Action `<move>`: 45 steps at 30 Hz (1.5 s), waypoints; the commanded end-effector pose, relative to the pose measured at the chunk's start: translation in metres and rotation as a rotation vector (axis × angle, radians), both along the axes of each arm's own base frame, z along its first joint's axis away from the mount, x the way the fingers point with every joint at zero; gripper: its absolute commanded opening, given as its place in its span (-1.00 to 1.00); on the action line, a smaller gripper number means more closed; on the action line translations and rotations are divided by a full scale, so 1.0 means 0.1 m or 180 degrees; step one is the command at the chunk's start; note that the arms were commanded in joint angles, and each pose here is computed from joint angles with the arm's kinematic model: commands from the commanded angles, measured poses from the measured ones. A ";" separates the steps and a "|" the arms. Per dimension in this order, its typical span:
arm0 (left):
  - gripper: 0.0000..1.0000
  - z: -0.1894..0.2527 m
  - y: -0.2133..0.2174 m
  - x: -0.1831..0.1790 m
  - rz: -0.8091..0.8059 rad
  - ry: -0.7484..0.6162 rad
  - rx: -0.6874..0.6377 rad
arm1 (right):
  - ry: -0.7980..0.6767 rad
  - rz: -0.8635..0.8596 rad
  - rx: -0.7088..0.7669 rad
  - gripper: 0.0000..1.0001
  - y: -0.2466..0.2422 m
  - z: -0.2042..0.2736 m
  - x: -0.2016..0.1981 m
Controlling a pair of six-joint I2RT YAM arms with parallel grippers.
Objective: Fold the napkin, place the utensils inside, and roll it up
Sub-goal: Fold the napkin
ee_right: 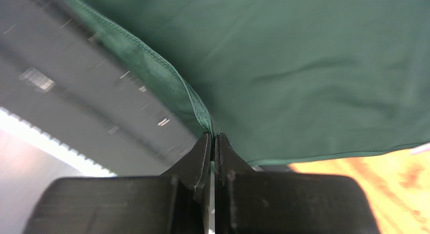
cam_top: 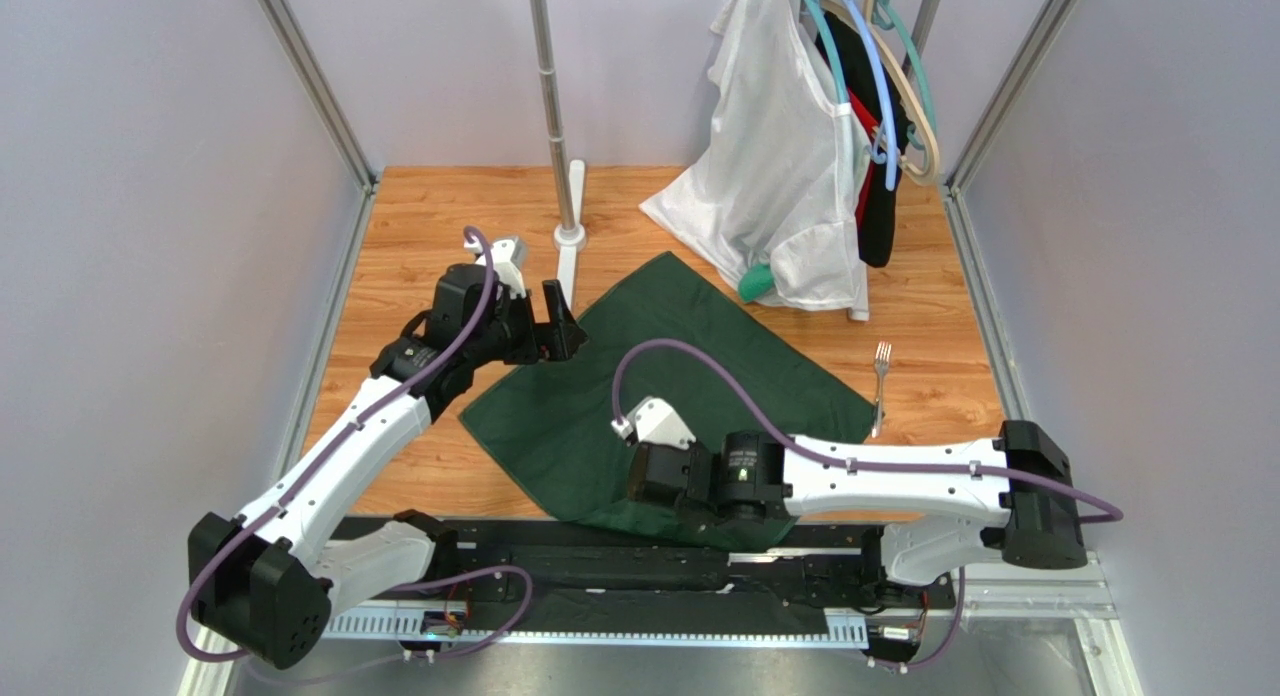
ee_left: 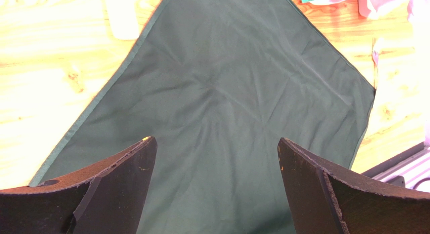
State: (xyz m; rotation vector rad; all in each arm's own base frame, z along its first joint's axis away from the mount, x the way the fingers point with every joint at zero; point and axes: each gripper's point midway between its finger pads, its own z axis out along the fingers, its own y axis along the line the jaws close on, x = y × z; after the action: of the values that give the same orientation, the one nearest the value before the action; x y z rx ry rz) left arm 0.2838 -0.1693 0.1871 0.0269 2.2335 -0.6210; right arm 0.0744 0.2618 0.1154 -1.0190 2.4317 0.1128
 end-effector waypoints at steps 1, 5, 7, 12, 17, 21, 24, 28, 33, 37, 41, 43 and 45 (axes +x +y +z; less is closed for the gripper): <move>0.98 0.20 0.04 0.05 -0.0001 -0.0138 0.0020 | -0.0360 0.0119 0.0118 -1.00 0.09 0.27 0.42; 0.98 0.19 0.04 0.06 -0.0019 -0.0124 0.0022 | -0.0078 0.0310 0.0114 -1.00 0.18 0.26 0.28; 0.98 0.18 0.04 0.06 -0.0022 -0.0109 0.0023 | 0.0049 0.0360 0.0106 -1.00 0.19 0.24 0.14; 0.98 0.17 0.04 0.05 -0.0028 -0.0114 0.0009 | 0.0242 0.0532 0.0069 -1.00 0.19 0.26 -0.33; 0.98 0.18 0.02 0.02 -0.0065 -0.0105 -0.0032 | 0.0281 0.0598 0.0056 -1.00 0.24 0.28 -0.62; 0.98 0.17 0.01 -0.01 -0.0088 -0.0103 -0.0061 | 0.0311 0.0576 0.0030 -1.00 0.28 0.24 -0.77; 0.98 0.21 0.02 -0.03 -0.0088 -0.0134 -0.0073 | 0.0321 0.0576 0.0063 -1.00 0.30 0.27 -0.87; 0.98 0.23 0.03 -0.04 -0.0076 -0.0160 -0.0075 | 0.0305 0.0552 0.0048 -1.00 0.26 0.28 -0.95; 0.98 0.23 0.03 -0.05 -0.0076 -0.0156 -0.0073 | 0.0305 0.0523 0.0053 -1.00 0.23 0.31 -0.98; 0.98 0.24 0.04 -0.05 -0.0081 -0.0160 -0.0066 | 0.0346 0.0546 0.0078 -1.00 0.25 0.33 -1.05; 0.98 0.25 0.04 -0.06 -0.0086 -0.0165 -0.0068 | 0.0417 0.0543 0.0115 -1.00 0.27 0.31 -1.13; 0.98 0.27 0.04 -0.06 -0.0079 -0.0180 -0.0079 | 0.0460 0.0537 0.0142 -1.00 0.28 0.30 -1.17; 0.98 0.27 0.04 -0.06 -0.0082 -0.0179 -0.0071 | 0.0477 0.0518 0.0152 -1.00 0.28 0.29 -1.19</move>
State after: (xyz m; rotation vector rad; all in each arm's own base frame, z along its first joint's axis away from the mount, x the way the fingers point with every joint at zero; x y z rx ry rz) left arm 0.2770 -0.1657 0.1972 0.0476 2.2232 -0.6393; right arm -0.0356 0.2792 0.1345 -1.2842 2.4464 0.2254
